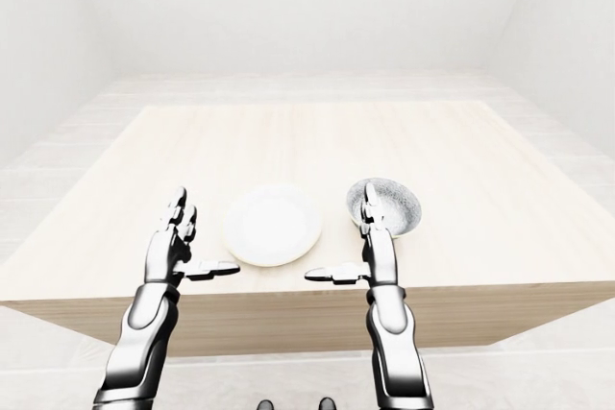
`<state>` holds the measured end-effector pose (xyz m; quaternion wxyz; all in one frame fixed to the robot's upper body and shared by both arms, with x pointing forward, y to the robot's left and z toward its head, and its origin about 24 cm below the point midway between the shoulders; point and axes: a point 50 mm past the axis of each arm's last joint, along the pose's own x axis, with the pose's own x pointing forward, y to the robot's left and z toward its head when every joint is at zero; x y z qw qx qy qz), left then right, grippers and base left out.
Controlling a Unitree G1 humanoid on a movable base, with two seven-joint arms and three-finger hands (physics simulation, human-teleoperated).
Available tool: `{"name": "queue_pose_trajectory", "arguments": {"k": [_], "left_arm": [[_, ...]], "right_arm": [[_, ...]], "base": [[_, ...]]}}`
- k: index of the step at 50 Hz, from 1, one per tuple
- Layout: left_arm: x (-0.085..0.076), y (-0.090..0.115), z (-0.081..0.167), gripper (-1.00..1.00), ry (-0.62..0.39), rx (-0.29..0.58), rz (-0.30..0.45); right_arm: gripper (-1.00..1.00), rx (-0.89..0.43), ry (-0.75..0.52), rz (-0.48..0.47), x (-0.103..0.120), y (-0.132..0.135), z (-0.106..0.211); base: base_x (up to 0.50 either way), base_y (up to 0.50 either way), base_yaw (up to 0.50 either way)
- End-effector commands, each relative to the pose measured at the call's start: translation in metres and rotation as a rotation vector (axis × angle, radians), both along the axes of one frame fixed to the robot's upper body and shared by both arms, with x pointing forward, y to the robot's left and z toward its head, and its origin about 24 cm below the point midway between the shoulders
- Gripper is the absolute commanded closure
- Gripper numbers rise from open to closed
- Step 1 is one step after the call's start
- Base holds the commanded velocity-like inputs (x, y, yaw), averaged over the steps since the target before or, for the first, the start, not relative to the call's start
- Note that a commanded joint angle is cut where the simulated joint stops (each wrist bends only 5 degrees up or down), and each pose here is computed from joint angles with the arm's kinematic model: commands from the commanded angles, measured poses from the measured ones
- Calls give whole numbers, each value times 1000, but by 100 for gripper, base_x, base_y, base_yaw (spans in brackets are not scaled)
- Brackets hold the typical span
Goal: Put the bowl on the plate.
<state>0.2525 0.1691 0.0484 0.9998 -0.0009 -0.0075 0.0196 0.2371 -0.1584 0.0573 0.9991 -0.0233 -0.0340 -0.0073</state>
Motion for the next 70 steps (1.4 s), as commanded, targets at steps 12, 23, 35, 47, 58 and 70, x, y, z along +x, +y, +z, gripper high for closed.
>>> {"name": "queue_pose_trajectory", "arguments": {"k": [12,23,35,47,58,70], "left_arm": [[2,3,2,-100,-7,16,6],[11,10,6,-100,-1,108,40],[14,20,11,-100,-6,119,72],[15,22,13,-100,-8,132,74],[16,22,13,-100,-11,133,75],[19,20,12,-100,-11,132,70]], "right_arm": [[-100,-13,-13,-11,-2,-3,7],[-100,-330,-92,-190,1,-17,33],[-100,-582,-246,-338,17,-35,73],[-100,-1024,-191,-298,54,-26,65],[-100,-1166,-59,-173,68,-16,39],[-100,-1261,29,-95,60,-9,12]], "base": [[0,16,0],[0,0,0],[0,0,0],[0,0,0],[0,0,0],[0,0,0]]}}
